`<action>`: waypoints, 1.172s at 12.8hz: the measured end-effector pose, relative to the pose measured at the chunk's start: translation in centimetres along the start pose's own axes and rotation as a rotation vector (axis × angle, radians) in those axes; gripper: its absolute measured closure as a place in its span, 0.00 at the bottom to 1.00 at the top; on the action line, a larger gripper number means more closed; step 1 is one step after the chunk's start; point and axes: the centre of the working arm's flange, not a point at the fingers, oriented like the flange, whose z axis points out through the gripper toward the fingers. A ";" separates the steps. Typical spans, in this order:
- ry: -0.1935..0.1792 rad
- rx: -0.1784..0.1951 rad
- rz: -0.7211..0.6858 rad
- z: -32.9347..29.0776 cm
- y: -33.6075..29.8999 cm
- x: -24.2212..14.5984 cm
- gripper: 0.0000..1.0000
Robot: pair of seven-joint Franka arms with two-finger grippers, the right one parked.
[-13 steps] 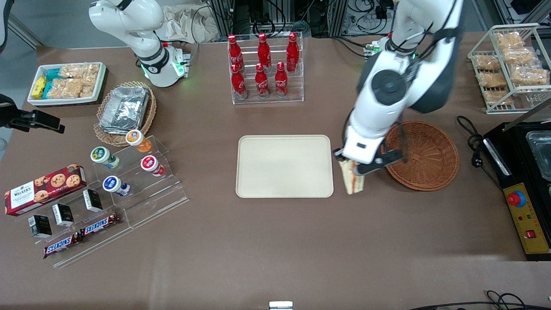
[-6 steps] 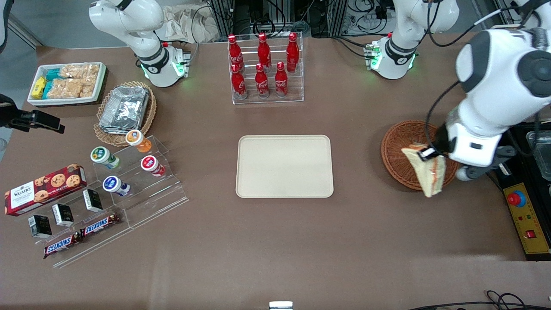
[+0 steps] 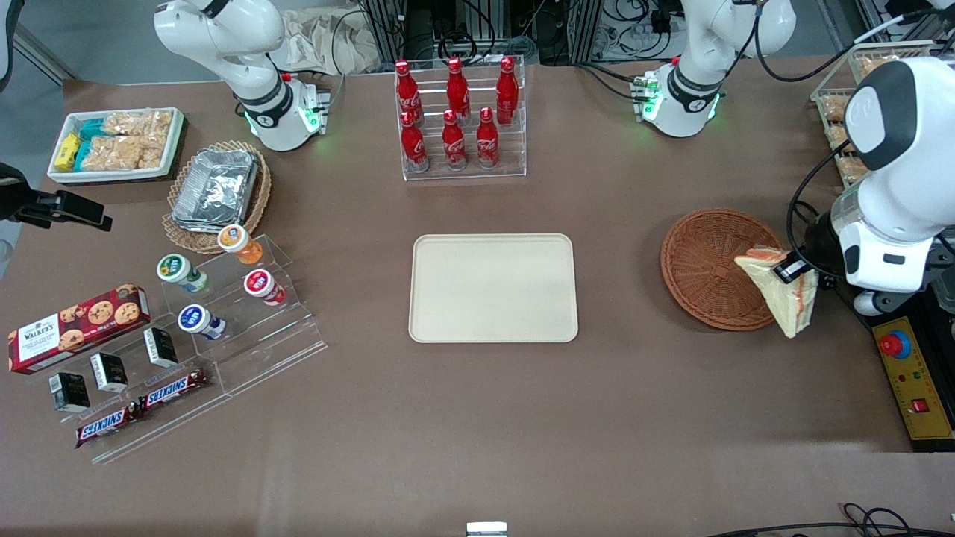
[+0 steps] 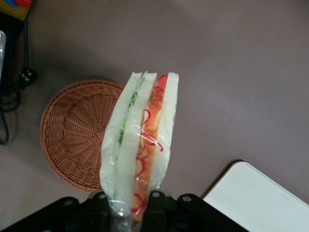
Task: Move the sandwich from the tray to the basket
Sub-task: 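Lower the held sandwich into the wicker basket with the left gripper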
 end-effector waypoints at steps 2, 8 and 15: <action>-0.037 0.011 -0.044 2.6 -0.9 0.3 0.79; -0.046 0.032 -0.150 10.0 -2.1 -0.2 0.79; -0.031 0.040 -0.231 19.4 -4.9 -2.3 0.79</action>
